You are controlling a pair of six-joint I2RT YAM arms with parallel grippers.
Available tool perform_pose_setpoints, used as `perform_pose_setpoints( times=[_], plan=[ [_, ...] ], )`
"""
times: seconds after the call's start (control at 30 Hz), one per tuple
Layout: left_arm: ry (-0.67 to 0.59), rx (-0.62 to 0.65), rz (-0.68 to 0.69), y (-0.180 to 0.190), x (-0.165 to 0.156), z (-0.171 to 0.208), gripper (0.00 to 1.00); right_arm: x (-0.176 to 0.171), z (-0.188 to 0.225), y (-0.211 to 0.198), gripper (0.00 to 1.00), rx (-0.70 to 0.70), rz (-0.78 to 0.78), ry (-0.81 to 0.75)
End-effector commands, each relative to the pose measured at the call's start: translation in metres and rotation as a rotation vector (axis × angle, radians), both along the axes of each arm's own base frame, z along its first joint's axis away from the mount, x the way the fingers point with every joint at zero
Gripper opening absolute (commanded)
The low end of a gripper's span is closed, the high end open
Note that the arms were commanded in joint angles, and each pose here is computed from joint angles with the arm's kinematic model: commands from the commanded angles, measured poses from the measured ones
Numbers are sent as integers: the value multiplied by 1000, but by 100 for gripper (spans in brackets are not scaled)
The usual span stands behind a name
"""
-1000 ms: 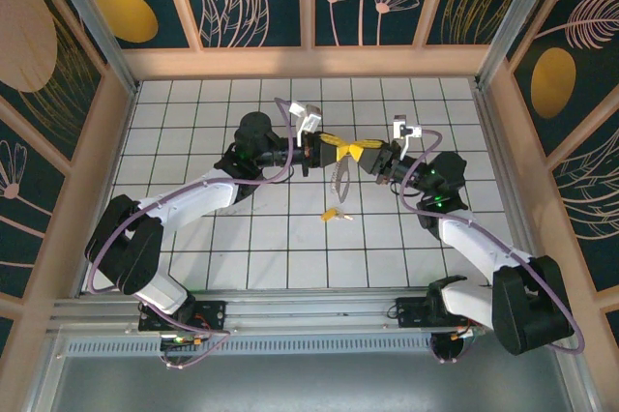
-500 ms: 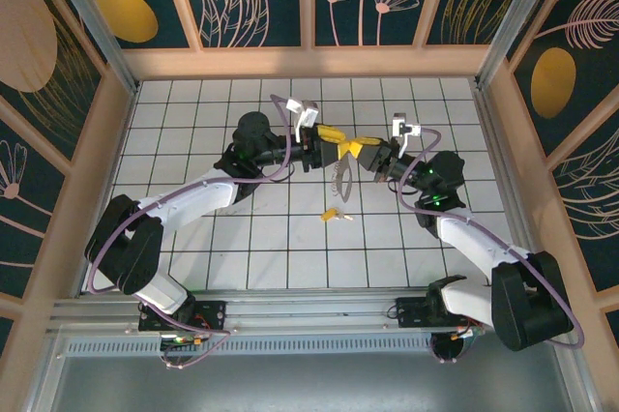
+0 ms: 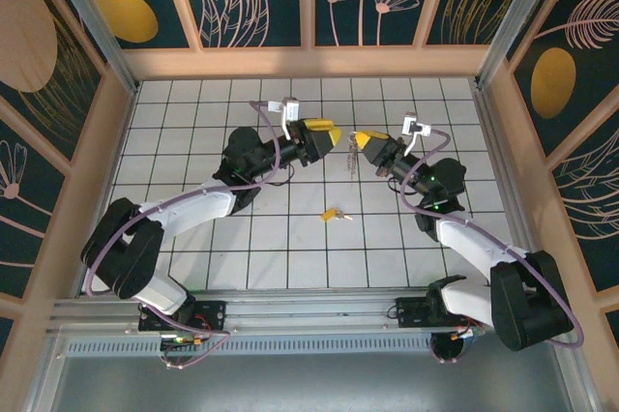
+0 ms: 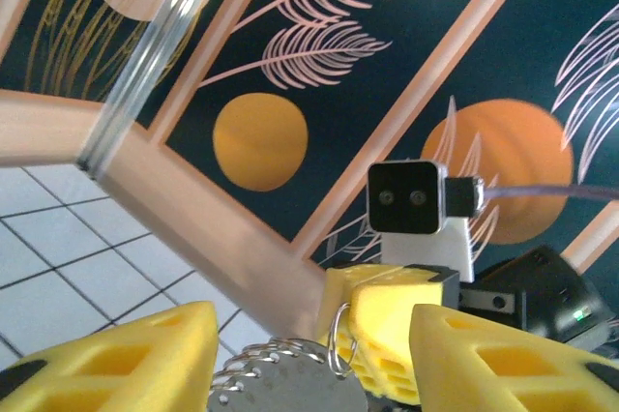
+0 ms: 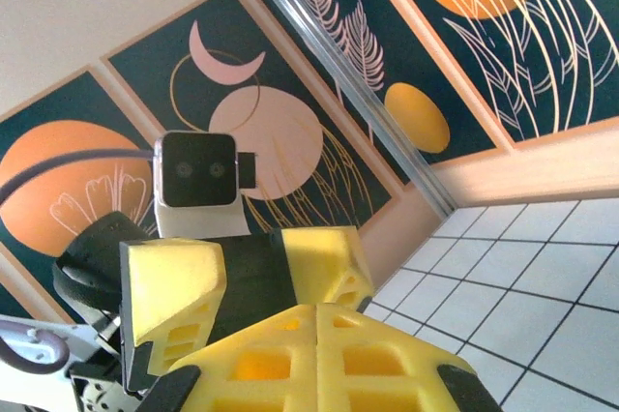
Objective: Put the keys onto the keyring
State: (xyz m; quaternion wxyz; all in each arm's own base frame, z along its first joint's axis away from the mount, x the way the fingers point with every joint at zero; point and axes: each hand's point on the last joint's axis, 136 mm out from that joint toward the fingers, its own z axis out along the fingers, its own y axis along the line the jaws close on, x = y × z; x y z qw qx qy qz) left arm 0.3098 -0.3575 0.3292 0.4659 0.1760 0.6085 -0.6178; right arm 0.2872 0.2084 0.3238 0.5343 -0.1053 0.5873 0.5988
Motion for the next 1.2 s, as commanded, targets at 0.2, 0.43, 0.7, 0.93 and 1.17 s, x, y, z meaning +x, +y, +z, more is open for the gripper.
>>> perform_pose_setpoints(
  times=[0.2, 0.43, 0.7, 0.93, 1.17],
  plan=[
    [12, -140, -114, -7, -12, 14, 42, -8, 30, 0, 0, 103, -13, -76],
    [11, -148, -133, -11, -15, 14, 42, -6, 28, 4, 0, 112, -4, -68],
    [22, -149, -144, -17, -14, 9, 42, -5, 27, 5, 0, 117, 0, -64],
    [24, -147, -149, -20, -15, 6, 36, -4, 26, 7, 0, 115, 3, -59],
    [17, -150, -157, -22, -16, 9, 17, -3, 23, 9, 0, 108, 9, -53]
  ],
)
